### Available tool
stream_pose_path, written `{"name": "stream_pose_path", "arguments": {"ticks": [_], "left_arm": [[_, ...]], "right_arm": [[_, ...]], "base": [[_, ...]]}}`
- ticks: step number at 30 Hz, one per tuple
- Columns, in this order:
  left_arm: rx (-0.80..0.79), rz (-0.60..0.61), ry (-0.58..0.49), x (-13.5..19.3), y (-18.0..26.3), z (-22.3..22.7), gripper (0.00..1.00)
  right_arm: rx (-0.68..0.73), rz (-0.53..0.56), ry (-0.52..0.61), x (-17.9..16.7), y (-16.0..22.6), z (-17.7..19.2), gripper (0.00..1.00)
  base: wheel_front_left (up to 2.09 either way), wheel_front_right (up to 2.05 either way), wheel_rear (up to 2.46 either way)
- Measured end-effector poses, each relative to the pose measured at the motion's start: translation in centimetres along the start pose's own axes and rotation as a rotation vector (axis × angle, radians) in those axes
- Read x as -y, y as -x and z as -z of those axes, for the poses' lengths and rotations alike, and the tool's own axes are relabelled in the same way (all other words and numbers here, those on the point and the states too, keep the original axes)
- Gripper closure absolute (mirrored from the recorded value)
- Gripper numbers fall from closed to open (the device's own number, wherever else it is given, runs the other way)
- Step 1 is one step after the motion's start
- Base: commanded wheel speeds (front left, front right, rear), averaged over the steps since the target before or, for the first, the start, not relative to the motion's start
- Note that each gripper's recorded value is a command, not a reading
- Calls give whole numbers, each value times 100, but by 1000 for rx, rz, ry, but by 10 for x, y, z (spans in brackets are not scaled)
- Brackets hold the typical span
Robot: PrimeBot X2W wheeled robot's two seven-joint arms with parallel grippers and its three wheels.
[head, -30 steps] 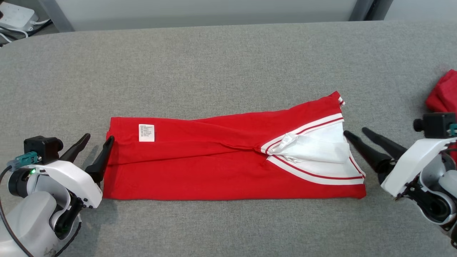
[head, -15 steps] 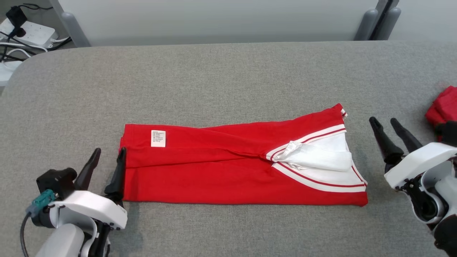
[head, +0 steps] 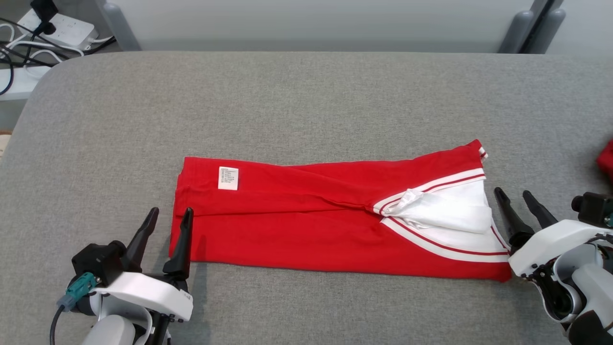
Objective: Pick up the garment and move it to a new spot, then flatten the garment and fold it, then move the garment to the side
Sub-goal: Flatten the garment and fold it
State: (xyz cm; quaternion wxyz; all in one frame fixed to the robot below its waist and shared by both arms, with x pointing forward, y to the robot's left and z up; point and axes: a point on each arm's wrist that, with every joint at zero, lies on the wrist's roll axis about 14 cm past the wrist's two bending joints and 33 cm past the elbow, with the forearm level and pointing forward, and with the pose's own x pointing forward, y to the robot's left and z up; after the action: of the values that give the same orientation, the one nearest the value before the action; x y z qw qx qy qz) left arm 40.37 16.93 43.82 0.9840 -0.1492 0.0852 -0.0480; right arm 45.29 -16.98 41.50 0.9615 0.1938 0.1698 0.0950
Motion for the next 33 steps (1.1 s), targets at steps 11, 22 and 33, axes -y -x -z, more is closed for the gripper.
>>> {"name": "stream_pose_path", "arguments": {"ticks": [11,22,33], "left_arm": [[31,-44,15,-12,5,-2,0],[29,-77,15,-24,9,0,0],[28,-72,20,-19,11,2,0]], "right_arm": [[-124,-12,61,-10,-18,44,0],[-209,-14,112,-12,-29,51,0],[-292,-64,130,-30,-26,59,58]], "base": [[0,0,0],[0,0,0],[0,0,0]]}}
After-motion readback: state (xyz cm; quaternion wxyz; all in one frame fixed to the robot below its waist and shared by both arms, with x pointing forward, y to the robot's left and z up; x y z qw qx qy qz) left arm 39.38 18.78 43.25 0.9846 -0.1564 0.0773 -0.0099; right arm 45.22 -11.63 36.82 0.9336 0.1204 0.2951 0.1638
